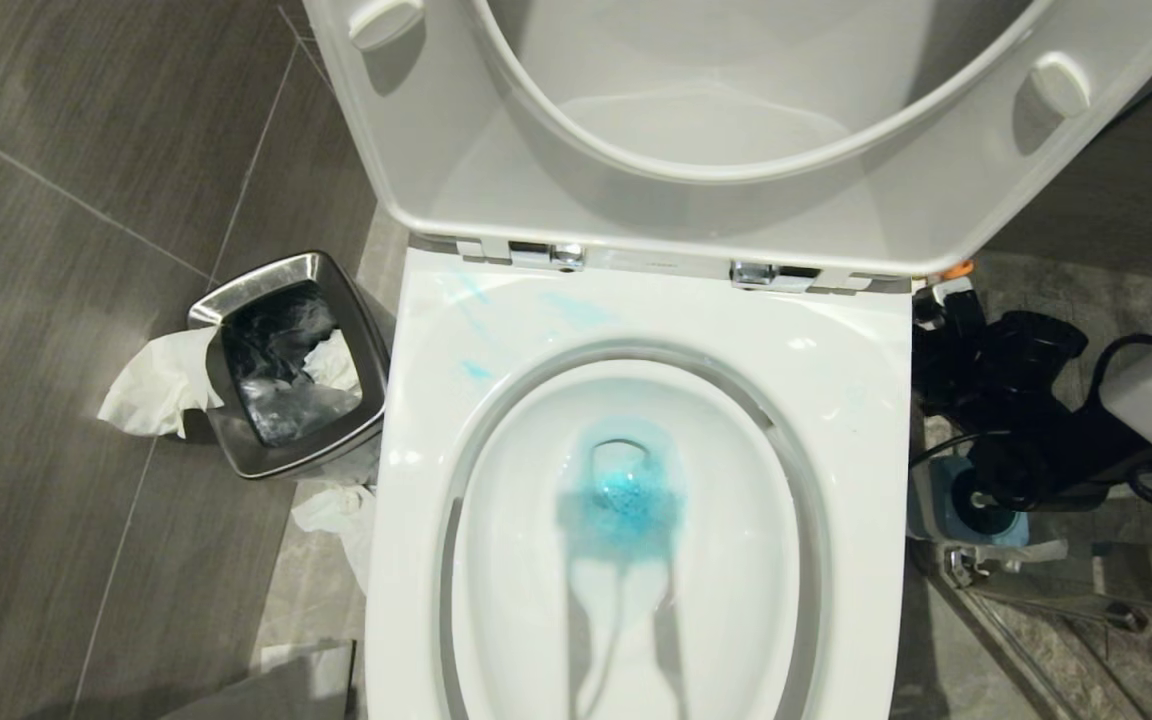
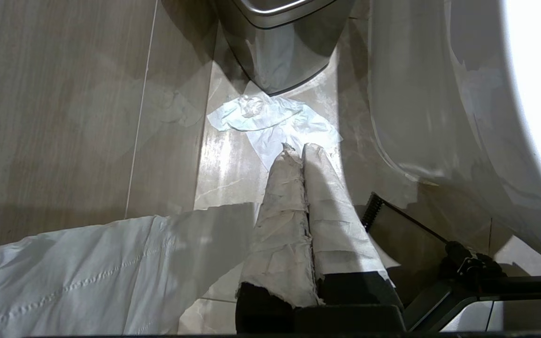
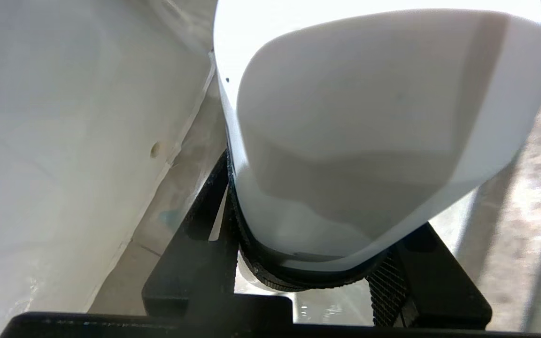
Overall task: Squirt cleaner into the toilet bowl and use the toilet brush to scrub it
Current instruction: Place the cleaning agent on the floor
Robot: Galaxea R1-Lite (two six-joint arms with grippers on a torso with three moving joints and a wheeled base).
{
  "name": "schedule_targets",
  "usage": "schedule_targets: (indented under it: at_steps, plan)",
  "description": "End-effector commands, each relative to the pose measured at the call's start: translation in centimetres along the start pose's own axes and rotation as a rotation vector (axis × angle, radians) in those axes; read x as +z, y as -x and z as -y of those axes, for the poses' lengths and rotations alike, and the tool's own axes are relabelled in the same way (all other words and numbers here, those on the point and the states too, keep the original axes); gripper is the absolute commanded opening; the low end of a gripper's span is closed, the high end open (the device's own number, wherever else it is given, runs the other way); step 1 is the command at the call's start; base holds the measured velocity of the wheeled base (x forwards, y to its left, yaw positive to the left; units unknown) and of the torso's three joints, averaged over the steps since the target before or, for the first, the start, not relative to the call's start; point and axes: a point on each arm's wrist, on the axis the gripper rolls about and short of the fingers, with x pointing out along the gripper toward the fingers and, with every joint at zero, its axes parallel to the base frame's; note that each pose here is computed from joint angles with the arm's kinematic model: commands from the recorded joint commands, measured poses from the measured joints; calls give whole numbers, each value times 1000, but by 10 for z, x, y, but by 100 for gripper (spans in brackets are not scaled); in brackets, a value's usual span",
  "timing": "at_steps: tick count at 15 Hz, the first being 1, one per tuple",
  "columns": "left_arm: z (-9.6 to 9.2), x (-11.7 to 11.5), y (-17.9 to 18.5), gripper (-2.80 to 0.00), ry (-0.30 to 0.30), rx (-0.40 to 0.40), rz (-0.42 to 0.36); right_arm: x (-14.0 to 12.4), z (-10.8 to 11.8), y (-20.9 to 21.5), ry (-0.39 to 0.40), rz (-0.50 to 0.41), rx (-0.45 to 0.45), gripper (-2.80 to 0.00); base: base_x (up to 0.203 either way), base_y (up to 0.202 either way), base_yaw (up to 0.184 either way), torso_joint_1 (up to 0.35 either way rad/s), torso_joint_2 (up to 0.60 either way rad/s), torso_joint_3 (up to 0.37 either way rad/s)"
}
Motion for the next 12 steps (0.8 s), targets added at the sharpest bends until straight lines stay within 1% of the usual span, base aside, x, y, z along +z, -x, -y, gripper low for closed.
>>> schedule_targets:
  at_steps: [1,4,9,12]
  plan:
    - [0,-1,0,-280,0,0,-4,-5,1,-4,-10,5,-2,-280,0,0,0,0,0,0]
    - [0,-1,0,-280,0,0,-4,-10,2,-11,-13,13,-51,-280,0,0,0,0,0,0]
    - [0,0,0,-280,0,0,-3,-2,4,-21,-4,62,-60,-280,0,0,0,0,0,0]
    - [0,-1,0,-280,0,0,-4,-11,4,-24,-6,55,-59,-280,0,0,0,0,0,0]
